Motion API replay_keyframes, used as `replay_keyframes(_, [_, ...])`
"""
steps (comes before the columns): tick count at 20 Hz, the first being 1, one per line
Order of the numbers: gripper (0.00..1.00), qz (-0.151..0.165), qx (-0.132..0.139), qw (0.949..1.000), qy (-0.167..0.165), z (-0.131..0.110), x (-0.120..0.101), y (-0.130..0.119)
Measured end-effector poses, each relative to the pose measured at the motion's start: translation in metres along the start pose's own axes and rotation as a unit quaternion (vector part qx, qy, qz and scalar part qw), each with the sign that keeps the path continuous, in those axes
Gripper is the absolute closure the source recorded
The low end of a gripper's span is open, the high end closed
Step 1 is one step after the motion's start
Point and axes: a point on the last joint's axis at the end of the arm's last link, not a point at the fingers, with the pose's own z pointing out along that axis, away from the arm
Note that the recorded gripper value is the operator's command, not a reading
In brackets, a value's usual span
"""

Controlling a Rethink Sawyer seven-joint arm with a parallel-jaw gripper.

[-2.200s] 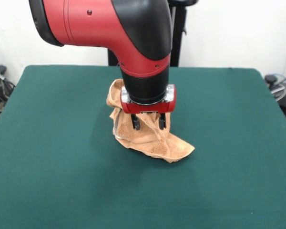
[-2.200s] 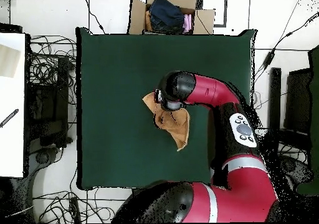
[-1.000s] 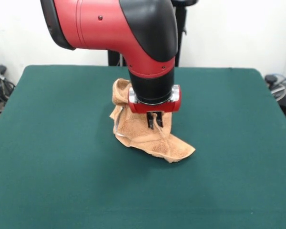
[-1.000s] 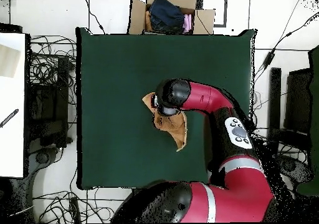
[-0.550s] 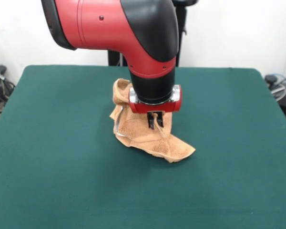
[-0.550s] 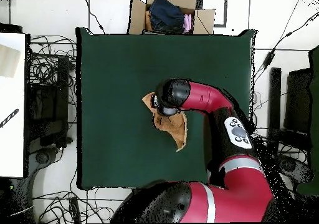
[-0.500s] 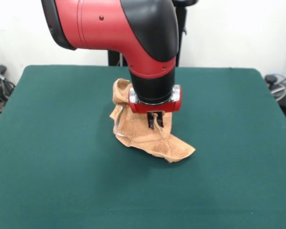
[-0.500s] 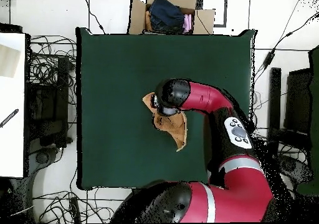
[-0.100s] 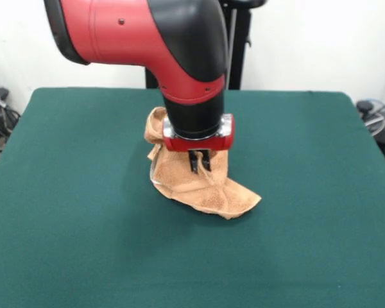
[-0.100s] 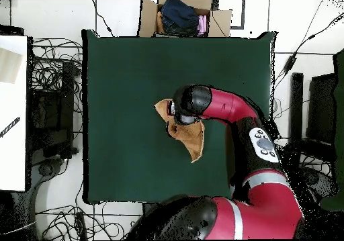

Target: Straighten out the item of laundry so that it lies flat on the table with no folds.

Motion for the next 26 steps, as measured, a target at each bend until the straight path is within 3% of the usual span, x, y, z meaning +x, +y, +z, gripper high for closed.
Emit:
replay_keyframes(8, [1.00, 0.032, -0.004, 0.9994, -0.007, -0.012, -0.005, -0.045])
replay_keyframes(19, [1.00, 0.041, -0.010, 0.9990, 0.011, -0.031, -0.015, -0.060])
replay_keyframes(26, [1.00, 0.057, -0.021, 0.9982, 0.002, -0.038, -0.023, -0.082])
